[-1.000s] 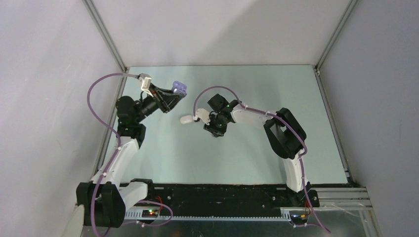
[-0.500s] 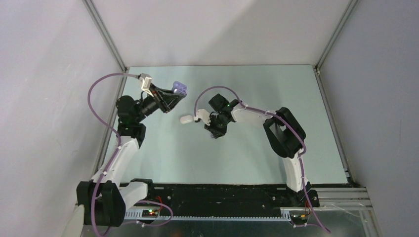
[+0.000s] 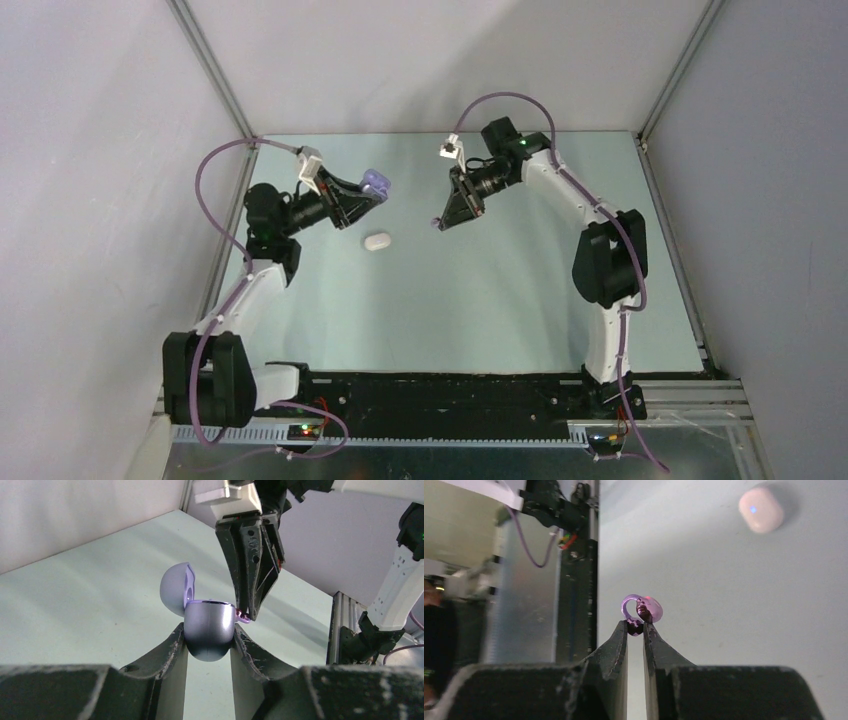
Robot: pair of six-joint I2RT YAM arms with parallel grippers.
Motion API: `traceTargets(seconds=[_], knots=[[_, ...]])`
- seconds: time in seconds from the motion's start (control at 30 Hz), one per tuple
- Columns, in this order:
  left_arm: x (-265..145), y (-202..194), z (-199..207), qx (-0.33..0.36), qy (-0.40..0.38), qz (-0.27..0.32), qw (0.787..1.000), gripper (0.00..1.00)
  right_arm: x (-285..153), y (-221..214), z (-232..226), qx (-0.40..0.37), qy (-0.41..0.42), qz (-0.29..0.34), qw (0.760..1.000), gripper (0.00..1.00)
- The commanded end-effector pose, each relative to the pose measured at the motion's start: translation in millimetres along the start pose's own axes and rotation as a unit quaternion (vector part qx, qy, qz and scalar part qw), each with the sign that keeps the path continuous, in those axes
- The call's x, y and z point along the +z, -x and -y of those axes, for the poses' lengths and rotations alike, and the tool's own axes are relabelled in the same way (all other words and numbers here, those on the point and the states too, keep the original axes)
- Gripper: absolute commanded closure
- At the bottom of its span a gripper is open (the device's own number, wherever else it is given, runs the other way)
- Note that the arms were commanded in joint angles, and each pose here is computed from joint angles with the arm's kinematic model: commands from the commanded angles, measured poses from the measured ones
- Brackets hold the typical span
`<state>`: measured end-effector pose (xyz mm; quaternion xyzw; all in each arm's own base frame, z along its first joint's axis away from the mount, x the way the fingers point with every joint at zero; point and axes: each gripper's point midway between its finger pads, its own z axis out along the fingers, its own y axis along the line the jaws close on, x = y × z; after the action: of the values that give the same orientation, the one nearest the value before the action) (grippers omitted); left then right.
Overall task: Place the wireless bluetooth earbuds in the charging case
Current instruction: Pick up the left earbud from the center of the board, then adjust the left earbud at the center of the board.
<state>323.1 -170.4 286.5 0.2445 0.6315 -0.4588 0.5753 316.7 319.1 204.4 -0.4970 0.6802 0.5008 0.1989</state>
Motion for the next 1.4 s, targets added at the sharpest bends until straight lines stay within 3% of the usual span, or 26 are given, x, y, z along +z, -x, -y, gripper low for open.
traceTargets(seconds=[0.0, 0.1, 0.2, 0.33, 0.43, 0.53, 0.63, 0.77, 0.87, 0.97, 1.13, 1.23, 1.37], knots=[[6, 30, 8, 0.062, -0.027, 0.016, 0.998, 1.00, -2, -7, -19, 0.144, 0.073, 0.033, 0.986, 0.90], [7, 30, 3, 0.059, -0.018, 0.014, 0.998, 1.00, 9, -46, 7, 0.200, 0.019, -0.011, 0.980, 0.93], [6, 29, 3, 0.057, -0.014, 0.011, 0.998, 1.00, 11, -94, 27, 0.173, -0.038, -0.095, 0.980, 0.94], [2, 26, 6, 0.066, -0.009, 0.008, 0.998, 1.00, -1, -140, 38, 0.038, -0.053, -0.219, 0.974, 0.94], [-1, 23, 7, 0.067, -0.005, 0.005, 0.998, 1.00, -10, -153, 44, -0.069, -0.059, -0.259, 0.962, 0.93], [-3, 21, 7, 0.065, 0.001, 0.005, 0.998, 1.00, -15, -172, 57, -0.177, -0.062, -0.309, 0.932, 0.91], [-3, 19, 6, 0.063, 0.007, 0.005, 0.998, 1.00, -10, -185, 66, -0.218, -0.060, -0.338, 0.914, 0.89], [-3, 20, 5, 0.064, 0.010, 0.005, 0.998, 1.00, -2, -186, 86, -0.244, -0.086, -0.346, 0.902, 0.80], [-3, 21, 5, 0.063, 0.012, 0.004, 0.998, 1.00, -11, -174, 91, -0.247, -0.131, -0.338, 0.899, 0.60], [-3, 25, 5, 0.066, 0.015, 0.007, 0.998, 1.00, -25, -155, 80, -0.232, -0.177, -0.305, 0.906, 0.50], [-3, 25, 2, 0.064, 0.025, 0.012, 0.998, 1.00, -30, -150, 51, -0.207, -0.224, -0.247, 0.920, 0.46], [-2, 24, 0, 0.060, 0.029, 0.014, 0.998, 1.00, -26, -143, 44, -0.224, -0.253, -0.220, 0.915, 0.46], [-2, 24, 0, 0.057, 0.031, 0.015, 0.998, 1.00, -17, -138, 46, -0.195, -0.290, -0.192, 0.917, 0.53]])
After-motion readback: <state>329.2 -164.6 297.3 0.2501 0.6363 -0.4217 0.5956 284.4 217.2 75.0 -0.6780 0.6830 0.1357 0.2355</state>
